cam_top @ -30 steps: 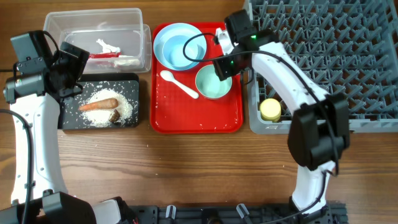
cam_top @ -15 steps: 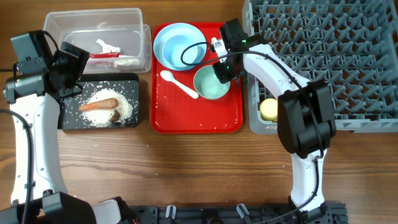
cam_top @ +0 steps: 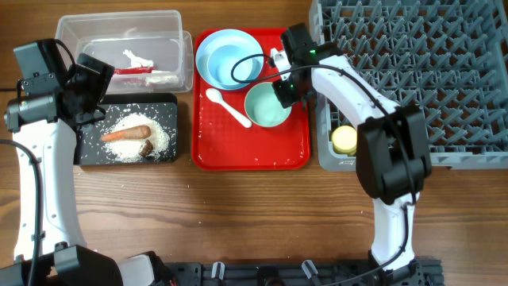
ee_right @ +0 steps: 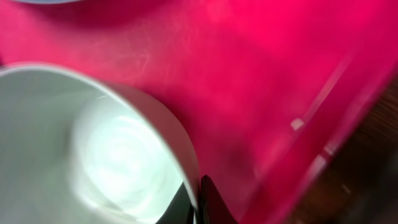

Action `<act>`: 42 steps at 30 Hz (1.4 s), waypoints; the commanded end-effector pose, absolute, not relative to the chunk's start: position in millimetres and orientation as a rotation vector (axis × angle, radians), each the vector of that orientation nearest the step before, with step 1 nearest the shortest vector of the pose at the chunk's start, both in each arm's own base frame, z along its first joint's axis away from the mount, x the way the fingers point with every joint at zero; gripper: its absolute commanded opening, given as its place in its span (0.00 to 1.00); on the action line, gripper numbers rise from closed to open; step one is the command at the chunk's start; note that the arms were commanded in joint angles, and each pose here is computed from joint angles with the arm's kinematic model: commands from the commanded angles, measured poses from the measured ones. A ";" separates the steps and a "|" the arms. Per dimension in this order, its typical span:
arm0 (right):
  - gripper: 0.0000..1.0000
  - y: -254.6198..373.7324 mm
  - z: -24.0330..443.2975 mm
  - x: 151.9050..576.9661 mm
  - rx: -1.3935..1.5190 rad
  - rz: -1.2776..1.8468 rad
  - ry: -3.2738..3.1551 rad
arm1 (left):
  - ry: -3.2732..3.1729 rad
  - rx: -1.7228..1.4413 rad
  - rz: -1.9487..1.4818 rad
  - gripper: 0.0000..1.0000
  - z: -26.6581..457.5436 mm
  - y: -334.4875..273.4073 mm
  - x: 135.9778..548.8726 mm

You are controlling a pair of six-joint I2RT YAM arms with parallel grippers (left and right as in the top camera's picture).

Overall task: Sort waste into correct bins and load items into the dishwasher rack
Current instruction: 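Grasp the green bowl on the red tray with the right gripper, then place the green bowl upright in the back of the dish rack with the right gripper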

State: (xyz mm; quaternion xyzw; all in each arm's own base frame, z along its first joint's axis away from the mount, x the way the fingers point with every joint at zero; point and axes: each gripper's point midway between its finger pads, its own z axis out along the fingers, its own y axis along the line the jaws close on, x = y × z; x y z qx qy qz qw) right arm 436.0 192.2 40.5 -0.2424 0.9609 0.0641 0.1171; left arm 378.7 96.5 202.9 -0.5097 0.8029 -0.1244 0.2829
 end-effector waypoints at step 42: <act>0.04 -0.5 191.6 620.3 -0.222 -1.286 1.847 | 2.156 -1.331 -0.343 1.00 208.0 94.5 380.0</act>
